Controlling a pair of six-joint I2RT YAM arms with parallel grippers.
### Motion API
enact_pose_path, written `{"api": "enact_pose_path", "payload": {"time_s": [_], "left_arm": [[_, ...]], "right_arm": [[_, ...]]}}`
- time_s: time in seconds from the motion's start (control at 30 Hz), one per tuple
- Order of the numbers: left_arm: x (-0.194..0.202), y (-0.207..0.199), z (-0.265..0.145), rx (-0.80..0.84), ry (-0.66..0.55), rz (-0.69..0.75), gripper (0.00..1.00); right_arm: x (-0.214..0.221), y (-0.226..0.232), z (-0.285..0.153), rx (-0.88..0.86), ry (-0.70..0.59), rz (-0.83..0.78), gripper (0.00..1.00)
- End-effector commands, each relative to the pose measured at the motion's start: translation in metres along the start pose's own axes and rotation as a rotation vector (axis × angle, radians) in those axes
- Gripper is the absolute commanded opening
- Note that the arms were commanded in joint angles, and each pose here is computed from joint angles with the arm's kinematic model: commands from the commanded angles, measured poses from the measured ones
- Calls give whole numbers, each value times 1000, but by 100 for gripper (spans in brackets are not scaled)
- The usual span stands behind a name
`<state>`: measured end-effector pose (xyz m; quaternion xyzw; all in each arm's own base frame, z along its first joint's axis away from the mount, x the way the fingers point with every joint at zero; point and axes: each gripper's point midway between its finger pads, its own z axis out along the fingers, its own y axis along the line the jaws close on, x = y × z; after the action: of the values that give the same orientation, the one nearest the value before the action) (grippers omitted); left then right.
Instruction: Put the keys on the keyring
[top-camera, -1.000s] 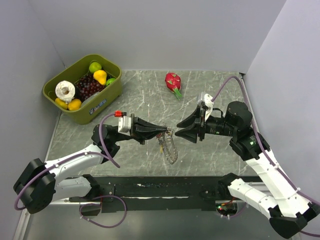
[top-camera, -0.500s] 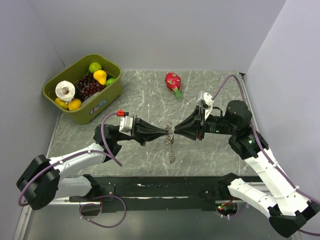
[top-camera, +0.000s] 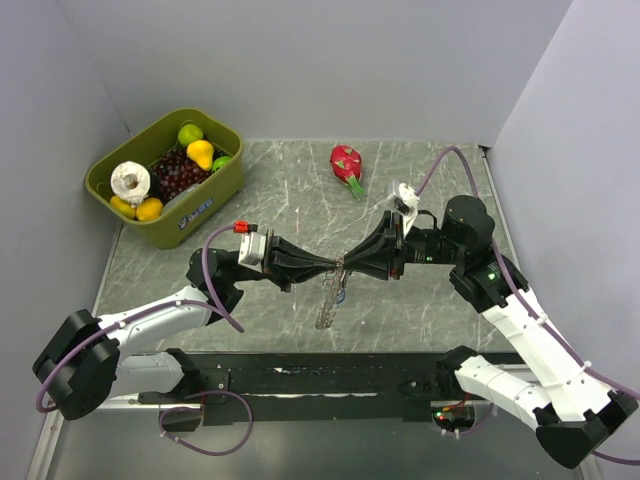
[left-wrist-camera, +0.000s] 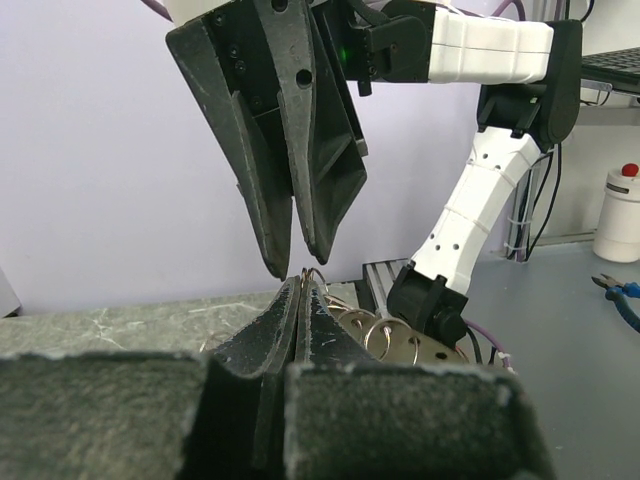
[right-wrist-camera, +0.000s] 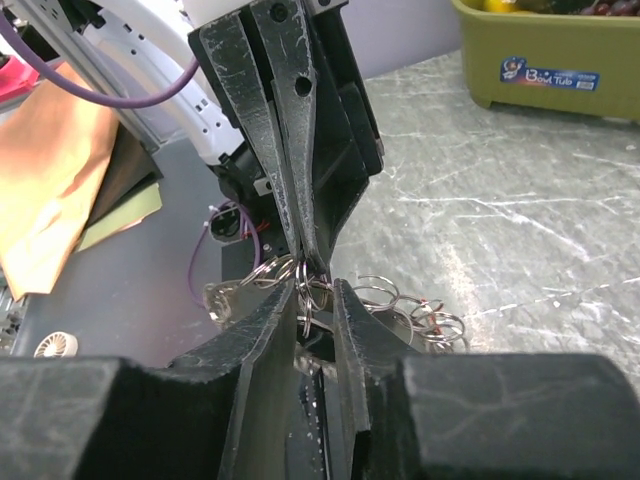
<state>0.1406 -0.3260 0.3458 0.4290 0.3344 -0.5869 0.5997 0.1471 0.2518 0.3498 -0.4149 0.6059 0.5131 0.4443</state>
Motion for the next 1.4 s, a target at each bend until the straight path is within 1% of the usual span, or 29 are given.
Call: {"api": "enact_pose_path", "payload": {"time_s": [0.0,0.1,0.13,0.2,0.23,0.33,0.4,0.5,0.53,0.63,0.8,0.87,0.9,0.97,1.0,1.07,1.1,1.27,1.3,1.33,1.37], "left_arm": [[-39,-6,10,49,-99,117,1],[-39,-6,10,51,-99,114,1],[-40,-7,10,53,-101,114,1],[-40,-6,10,49,-102,115,1],[-40,-6,10,47,-103,115,1],[-41,-6,11,49,-103,117,1],[-41,-6,11,53,-101,114,1],[-40,-7,12,62,-101,108,1],[-39,-6,13,61,-99,103,1],[-38,-5,13,63,-94,102,1],[-35,-8,13,80,-83,90,1],[-36,-8,13,78,-82,92,1],[-36,-8,13,79,-80,90,1],[-36,-8,12,77,-78,94,1],[-36,-8,12,75,-79,97,1],[-37,-8,12,72,-81,95,1],[-37,-8,12,71,-82,99,1],[-37,-8,13,78,-64,108,1],[-30,-5,13,70,-34,86,1],[-35,-5,15,74,-30,114,1],[-31,-3,16,70,-6,107,2]], "right_arm": [[-2,4,1,-28,-6,-25,31],[1,5,3,-46,-2,-20,34],[1,5,3,-46,-2,-17,38],[1,6,3,-49,-2,-18,43],[2,6,3,-54,-1,-18,47],[5,4,3,-50,5,-11,50],[7,2,4,-44,10,-5,49],[10,0,5,-38,12,3,45],[9,-2,6,-34,9,4,41],[8,-2,7,-38,9,13,38],[1,-1,5,-24,-20,-13,37],[-3,-1,4,-17,-31,-25,33],[-3,0,4,-22,-31,-25,26],[-3,1,4,-24,-29,-26,18],[-2,1,5,-31,-24,-21,12],[-1,0,5,-32,-18,-24,3],[2,0,5,-30,-9,-17,0],[1,-1,2,-9,0,-42,0],[3,-2,1,-3,11,-37,0],[3,-2,1,1,15,-40,0],[1,-3,-1,13,16,-60,0]]}}
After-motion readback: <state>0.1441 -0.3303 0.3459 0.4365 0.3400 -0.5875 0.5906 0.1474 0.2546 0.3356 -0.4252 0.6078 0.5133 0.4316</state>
